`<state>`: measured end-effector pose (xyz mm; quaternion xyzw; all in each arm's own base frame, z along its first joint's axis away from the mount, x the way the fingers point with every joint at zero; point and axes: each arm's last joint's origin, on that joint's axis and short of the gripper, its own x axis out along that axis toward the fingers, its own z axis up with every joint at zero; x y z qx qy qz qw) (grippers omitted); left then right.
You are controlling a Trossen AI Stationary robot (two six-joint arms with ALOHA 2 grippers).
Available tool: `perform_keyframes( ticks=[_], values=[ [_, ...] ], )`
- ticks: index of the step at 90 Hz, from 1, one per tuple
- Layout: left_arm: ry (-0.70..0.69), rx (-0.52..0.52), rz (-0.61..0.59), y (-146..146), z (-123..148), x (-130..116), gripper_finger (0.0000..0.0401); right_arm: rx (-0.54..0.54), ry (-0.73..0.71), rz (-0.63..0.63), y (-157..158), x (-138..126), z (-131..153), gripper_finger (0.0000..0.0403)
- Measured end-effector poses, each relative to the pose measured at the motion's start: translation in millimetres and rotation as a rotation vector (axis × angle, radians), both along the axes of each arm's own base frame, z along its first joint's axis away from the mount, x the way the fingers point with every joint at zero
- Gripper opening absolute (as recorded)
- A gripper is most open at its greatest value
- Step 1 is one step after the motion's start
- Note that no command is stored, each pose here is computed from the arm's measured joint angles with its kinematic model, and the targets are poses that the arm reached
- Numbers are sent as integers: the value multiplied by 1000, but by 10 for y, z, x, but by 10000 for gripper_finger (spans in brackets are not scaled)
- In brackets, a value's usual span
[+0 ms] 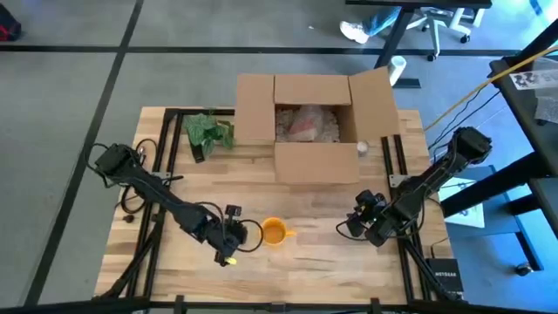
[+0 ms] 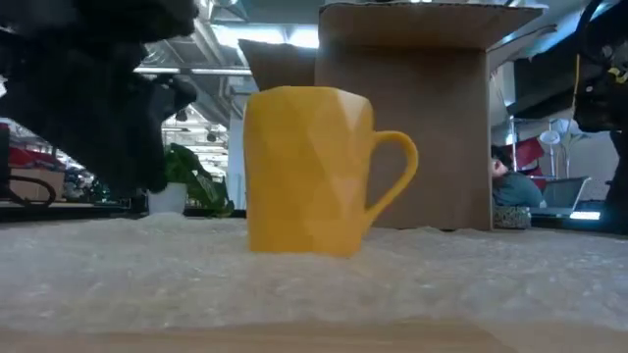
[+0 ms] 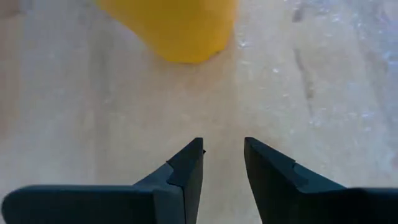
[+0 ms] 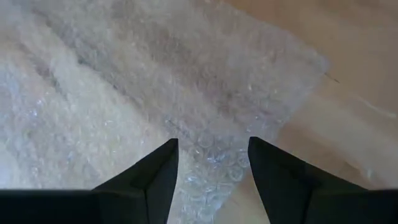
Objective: Wrap mug
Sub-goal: Wrap the yellow mug with the bubble wrap
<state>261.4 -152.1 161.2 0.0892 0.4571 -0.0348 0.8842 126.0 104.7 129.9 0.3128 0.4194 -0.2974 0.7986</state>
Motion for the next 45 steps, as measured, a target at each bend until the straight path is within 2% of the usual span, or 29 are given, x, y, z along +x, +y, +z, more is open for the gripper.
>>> perform_keyframes(
  ticks=[34,45],
  values=[
    [-47,-42,6,51,-75,15,100,-70,-19,-71,-60,-34,-1,182],
    [-71,-46,-8,39,-61,35,100,-59,-15,-71,-55,-32,-3,182]
  ],
)
